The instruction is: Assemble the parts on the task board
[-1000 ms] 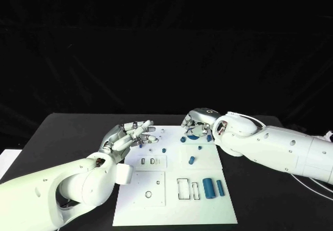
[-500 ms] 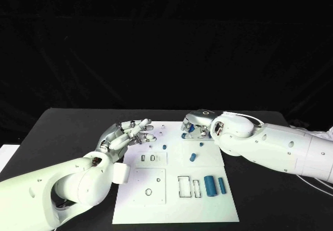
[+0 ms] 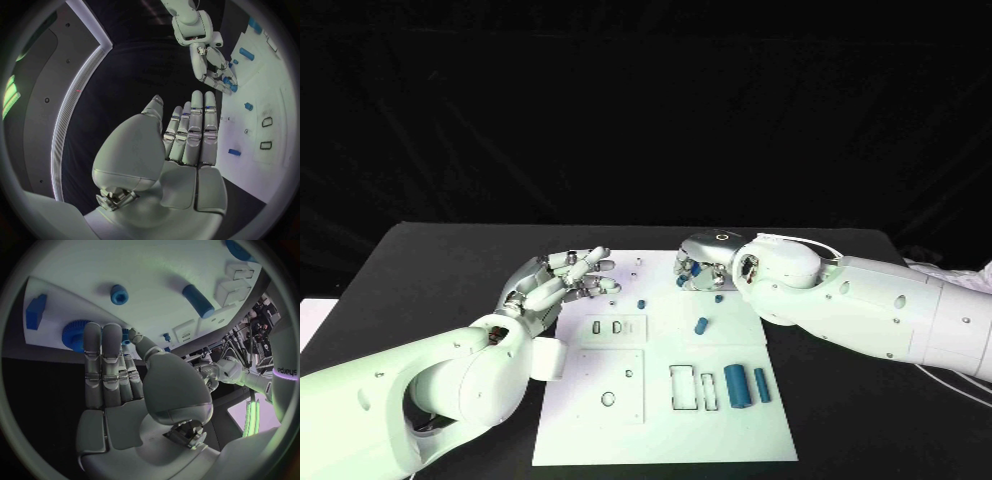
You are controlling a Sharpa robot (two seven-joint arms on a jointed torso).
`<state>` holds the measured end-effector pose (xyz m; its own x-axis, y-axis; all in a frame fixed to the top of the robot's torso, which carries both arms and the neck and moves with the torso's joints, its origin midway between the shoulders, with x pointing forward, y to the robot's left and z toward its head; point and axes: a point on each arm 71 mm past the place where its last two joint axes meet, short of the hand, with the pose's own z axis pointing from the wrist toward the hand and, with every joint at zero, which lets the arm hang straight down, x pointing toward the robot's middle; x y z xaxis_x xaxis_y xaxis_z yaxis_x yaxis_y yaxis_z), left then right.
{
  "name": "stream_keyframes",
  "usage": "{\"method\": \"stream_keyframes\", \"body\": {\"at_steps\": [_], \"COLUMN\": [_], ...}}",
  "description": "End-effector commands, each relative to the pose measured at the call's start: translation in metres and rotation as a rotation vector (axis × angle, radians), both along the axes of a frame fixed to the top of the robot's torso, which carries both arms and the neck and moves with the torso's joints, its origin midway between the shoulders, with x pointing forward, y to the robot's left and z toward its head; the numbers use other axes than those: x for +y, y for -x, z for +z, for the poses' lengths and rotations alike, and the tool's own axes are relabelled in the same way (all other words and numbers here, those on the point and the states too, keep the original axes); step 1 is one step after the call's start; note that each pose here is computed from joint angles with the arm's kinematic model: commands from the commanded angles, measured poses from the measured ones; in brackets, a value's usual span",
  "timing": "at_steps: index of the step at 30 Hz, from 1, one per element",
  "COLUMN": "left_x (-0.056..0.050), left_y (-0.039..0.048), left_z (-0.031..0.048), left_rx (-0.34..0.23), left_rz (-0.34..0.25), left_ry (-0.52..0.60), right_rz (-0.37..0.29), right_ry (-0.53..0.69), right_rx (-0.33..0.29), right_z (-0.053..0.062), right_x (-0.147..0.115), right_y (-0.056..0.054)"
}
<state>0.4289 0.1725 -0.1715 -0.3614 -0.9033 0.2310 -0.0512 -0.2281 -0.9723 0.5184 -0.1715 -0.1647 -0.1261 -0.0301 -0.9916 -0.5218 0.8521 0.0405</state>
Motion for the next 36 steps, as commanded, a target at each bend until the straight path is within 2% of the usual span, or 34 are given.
{"method": "stream_keyframes", "body": {"at_steps": [1, 12, 20, 26, 31, 36], "left_x": [-0.002, -0.001, -0.001, 0.0, -0.001, -0.001], "left_y": [0.0001, 0.0005, 0.0002, -0.0001, -0.0001, -0.0002], "left_z": [0.0013, 0.0015, 0.0013, 0.0009, 0.0009, 0.0008], "left_rx": [-0.002, 0.0, 0.002, 0.004, 0.004, 0.005], "left_rz": [-0.014, -0.016, -0.016, -0.014, -0.015, -0.016], "left_ry": [0.011, 0.012, 0.011, 0.008, 0.009, 0.009], "right_rz": [-0.009, -0.013, -0.027, -0.017, -0.033, -0.044], "right_ry": [0.031, 0.029, -0.018, -0.118, -0.142, -0.154], "right_rx": [0.0, -0.005, -0.091, -0.172, -0.176, -0.178], "right_z": [-0.001, -0.002, 0.005, 0.015, 0.016, 0.015], "right_x": [0.001, 0.003, 0.001, 0.004, 0.008, 0.013], "right_y": [-0.002, -0.004, -0.005, -0.001, -0.003, -0.011]}}
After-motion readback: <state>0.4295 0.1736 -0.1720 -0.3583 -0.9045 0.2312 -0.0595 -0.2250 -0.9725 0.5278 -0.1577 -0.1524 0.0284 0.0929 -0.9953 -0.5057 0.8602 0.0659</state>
